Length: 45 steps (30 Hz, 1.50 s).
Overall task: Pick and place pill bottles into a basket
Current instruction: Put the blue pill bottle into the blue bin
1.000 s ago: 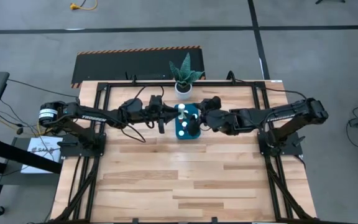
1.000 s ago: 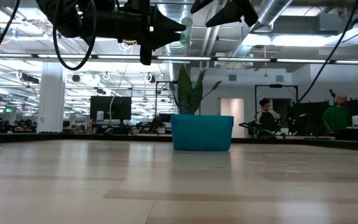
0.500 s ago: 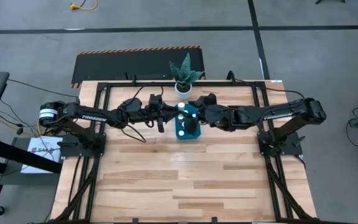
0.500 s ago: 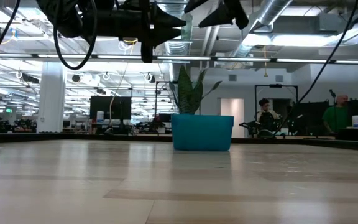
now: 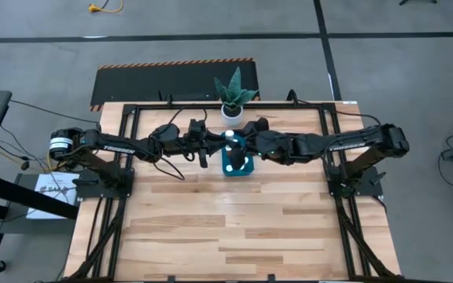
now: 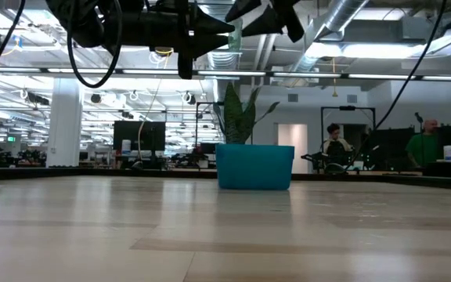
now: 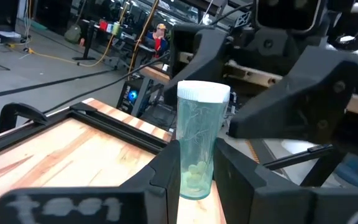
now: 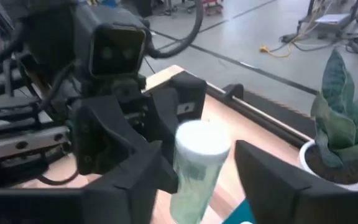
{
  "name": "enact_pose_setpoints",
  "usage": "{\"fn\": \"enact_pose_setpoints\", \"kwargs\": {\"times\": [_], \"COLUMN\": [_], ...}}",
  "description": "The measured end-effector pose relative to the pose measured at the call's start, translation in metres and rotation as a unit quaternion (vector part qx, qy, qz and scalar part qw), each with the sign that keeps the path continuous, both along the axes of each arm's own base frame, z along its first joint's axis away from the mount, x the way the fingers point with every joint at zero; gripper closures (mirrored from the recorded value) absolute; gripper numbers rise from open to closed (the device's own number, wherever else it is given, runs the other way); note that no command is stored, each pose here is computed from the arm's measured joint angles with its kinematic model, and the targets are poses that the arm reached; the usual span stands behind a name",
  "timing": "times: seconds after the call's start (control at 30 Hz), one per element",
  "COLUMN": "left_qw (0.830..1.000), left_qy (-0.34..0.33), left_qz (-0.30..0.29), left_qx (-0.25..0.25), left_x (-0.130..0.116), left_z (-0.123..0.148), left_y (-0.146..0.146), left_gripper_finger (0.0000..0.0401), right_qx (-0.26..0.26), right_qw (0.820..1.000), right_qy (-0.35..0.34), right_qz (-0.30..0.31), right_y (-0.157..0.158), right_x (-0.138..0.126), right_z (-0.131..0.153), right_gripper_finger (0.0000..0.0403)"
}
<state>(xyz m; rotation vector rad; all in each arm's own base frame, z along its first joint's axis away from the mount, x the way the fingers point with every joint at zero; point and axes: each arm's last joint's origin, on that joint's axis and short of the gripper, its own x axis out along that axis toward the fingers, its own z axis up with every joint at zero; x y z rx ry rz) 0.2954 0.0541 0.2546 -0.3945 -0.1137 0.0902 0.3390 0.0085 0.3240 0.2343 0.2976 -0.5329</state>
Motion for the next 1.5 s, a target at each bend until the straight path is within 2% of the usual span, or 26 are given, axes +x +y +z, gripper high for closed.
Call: {"fn": "enact_pose_setpoints", "kwargs": {"times": [0.2, 0.33, 0.6, 0.7, 0.97, 1.13, 1.27, 1.5], "left_qw": [1.0, 1.0, 1.0, 0.999, 0.995, 0.993, 0.988, 0.977], "left_qy": [-0.002, -0.001, 0.005, 0.022, 0.096, 0.115, 0.142, 0.198], "left_qz": [0.0, 0.0, -0.002, -0.005, -0.008, -0.035, -0.043, -0.044], "left_qx": [0.0, 0.0, 0.011, 0.022, 0.003, -0.023, -0.042, -0.065], "left_x": [0.0, 0.0, 0.0, 0.0, -0.004, -0.008, -0.011, -0.015], "left_z": [0.0, 0.0, -0.001, -0.004, -0.019, -0.023, -0.029, -0.04], "left_y": [0.0, 0.0, 0.0, 0.0, 0.016, 0.028, 0.034, 0.034], "left_gripper_finger": [0.0332, 0.0332, 0.0325, 0.0306, 0.0234, 0.0207, 0.0203, 0.0203], "right_qx": [-0.015, -0.014, -0.012, -0.011, -0.019, 0.004, 0.01, 0.002], "right_qw": [1.0, 1.0, 1.0, 1.0, 0.998, 0.998, 0.999, 0.997], "right_qy": [-0.002, -0.002, 0.003, 0.018, 0.056, 0.05, 0.012, -0.006], "right_qz": [0.006, 0.012, 0.017, 0.021, -0.005, -0.028, -0.04, -0.082], "right_y": [0.001, 0.001, 0.001, 0.001, -0.008, -0.014, -0.015, -0.026], "right_x": [0.0, 0.001, 0.0, -0.001, -0.005, -0.015, -0.027, -0.044], "right_z": [0.003, 0.002, 0.002, -0.001, -0.009, -0.035, -0.054, -0.088], "right_gripper_finger": [0.0285, 0.031, 0.0309, 0.031, 0.0309, 0.0309, 0.0309, 0.0308]}}
